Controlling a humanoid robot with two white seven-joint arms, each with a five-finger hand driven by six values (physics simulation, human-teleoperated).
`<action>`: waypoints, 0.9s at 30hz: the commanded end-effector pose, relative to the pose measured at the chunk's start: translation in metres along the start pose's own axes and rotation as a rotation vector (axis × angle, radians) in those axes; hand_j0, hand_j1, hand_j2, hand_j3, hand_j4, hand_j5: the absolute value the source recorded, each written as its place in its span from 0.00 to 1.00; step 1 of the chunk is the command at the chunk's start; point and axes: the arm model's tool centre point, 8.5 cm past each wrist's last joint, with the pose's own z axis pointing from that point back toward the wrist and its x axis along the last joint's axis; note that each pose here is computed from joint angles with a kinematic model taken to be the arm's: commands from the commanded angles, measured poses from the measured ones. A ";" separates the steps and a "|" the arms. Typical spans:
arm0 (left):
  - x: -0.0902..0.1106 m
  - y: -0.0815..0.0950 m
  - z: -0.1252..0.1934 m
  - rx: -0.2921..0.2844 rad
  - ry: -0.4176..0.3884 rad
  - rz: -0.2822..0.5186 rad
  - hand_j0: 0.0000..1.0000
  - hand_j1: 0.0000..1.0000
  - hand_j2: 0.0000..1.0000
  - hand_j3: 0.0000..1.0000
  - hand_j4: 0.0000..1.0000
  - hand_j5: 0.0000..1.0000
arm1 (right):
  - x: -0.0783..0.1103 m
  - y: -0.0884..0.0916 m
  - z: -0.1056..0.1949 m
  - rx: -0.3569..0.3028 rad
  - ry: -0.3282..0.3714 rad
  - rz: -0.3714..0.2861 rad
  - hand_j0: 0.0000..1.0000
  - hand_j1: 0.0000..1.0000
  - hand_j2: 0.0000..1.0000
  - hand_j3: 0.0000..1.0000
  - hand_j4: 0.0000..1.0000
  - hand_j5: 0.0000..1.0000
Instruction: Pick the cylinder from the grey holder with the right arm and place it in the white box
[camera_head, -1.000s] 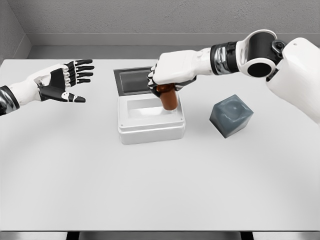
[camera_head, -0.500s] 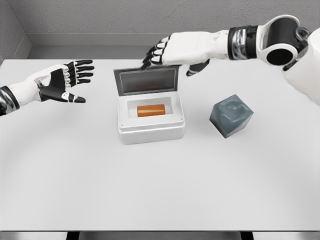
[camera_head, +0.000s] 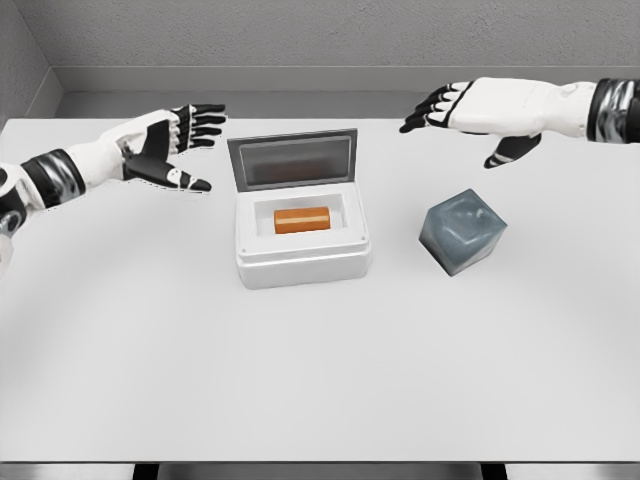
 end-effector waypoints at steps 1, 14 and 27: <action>-0.015 0.000 -0.008 0.014 0.015 0.024 1.00 1.00 1.00 1.00 1.00 1.00 | -0.001 0.000 0.003 -0.002 0.006 -0.005 1.00 1.00 1.00 1.00 1.00 1.00; 0.001 -0.014 -0.019 -0.016 -0.095 -0.105 1.00 1.00 1.00 1.00 1.00 1.00 | -0.005 0.005 0.011 0.012 0.023 -0.010 1.00 1.00 1.00 1.00 1.00 1.00; 0.001 -0.025 -0.020 -0.041 -0.120 -0.085 1.00 1.00 1.00 1.00 1.00 1.00 | -0.003 0.005 0.010 0.012 0.018 -0.006 1.00 1.00 1.00 1.00 1.00 1.00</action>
